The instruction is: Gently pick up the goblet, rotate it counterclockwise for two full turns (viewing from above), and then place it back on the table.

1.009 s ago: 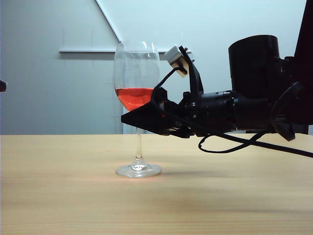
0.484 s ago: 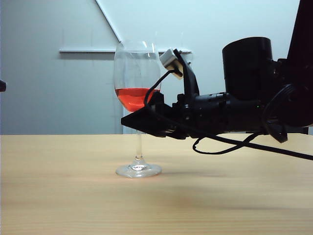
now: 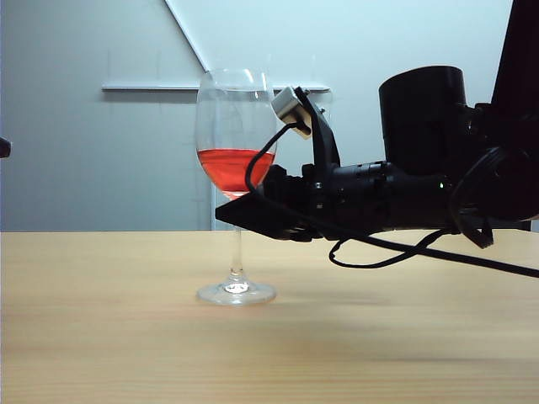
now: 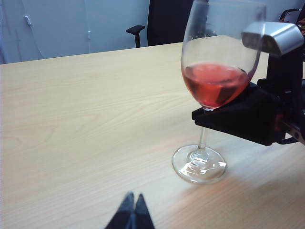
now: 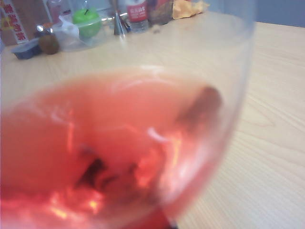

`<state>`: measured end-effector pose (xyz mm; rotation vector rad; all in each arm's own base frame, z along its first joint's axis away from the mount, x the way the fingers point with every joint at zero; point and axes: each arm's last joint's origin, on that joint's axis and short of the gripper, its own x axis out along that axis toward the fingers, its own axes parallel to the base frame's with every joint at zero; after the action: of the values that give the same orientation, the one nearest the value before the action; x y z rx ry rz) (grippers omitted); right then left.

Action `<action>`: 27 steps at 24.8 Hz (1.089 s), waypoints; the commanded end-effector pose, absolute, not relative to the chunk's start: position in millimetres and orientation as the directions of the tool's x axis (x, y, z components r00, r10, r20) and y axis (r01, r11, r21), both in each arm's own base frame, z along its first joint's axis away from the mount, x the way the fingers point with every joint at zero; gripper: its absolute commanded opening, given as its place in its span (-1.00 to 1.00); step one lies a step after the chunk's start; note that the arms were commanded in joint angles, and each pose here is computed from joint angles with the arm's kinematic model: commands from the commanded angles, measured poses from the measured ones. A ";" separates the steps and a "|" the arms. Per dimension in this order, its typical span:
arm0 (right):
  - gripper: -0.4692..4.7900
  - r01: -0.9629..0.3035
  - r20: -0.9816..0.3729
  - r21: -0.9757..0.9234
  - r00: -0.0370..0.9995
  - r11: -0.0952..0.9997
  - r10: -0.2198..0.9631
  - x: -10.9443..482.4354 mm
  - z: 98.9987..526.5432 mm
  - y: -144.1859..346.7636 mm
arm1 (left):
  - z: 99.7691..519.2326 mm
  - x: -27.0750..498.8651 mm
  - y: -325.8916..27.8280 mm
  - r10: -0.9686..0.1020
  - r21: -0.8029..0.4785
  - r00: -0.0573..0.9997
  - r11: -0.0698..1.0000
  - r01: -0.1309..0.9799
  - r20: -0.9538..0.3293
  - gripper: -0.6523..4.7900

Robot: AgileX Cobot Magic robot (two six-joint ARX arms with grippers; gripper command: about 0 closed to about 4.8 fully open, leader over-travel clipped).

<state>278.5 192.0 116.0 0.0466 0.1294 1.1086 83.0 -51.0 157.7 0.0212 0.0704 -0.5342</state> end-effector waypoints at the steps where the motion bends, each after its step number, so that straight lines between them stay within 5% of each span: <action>1: -0.57 -0.892 -0.060 0.093 0.438 0.442 0.897 279.0 120.0 193.0 | 158.9 82.9 -50.9 -0.508 0.002 0.858 0.861 0.509 -0.071 -0.78; 8: -0.84 -0.889 -0.057 0.091 0.444 0.448 0.894 279.3 120.4 193.0 | 158.9 83.0 -50.8 -0.508 0.002 0.859 0.861 0.509 -0.071 -0.78; 27: -0.84 -0.770 -0.071 0.240 0.594 0.592 0.801 282.0 178.8 163.4 | 158.9 83.0 -50.8 -0.508 0.002 0.859 0.861 0.509 -0.071 -0.78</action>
<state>281.6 166.3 170.7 0.1444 0.1591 0.9303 83.0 -51.0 157.7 0.0208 0.0705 -0.5342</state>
